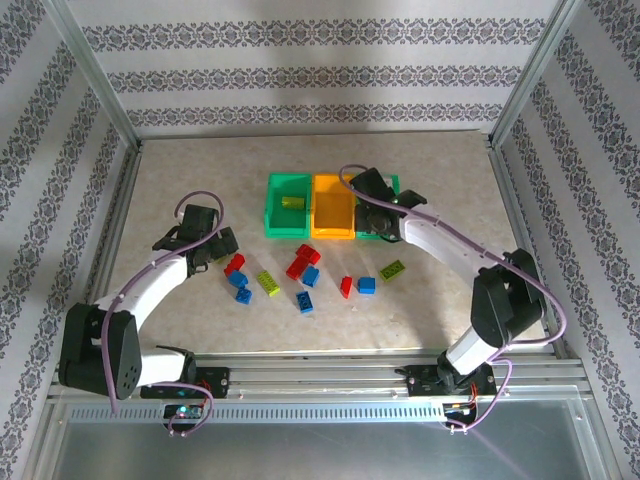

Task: Sort the legos into containers by color
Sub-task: Rotate the lego at the middle-left of the table.

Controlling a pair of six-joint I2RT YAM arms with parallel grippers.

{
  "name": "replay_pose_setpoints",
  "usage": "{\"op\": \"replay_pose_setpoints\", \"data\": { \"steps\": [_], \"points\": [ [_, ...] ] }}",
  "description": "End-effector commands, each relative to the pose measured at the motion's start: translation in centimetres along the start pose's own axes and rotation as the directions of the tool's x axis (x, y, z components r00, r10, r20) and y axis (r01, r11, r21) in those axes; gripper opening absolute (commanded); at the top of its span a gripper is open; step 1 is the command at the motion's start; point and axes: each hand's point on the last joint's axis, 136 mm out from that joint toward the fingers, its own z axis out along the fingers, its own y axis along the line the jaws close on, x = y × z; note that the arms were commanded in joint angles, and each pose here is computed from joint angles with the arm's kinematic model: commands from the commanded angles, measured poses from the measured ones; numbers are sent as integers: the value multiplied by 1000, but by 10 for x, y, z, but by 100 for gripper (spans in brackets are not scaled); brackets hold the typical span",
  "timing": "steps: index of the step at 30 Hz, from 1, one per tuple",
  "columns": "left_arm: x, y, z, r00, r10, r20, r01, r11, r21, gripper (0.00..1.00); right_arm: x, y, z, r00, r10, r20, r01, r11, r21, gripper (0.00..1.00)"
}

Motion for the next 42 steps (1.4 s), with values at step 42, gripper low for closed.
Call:
{"op": "replay_pose_setpoints", "data": {
  "steps": [42],
  "points": [
    [-12, 11, 33, 992, 26, -127, -24, 1000, 17, 88, 120, 51, -6, 979, -33, -203, 32, 999, -10, 55]
  ]
}}
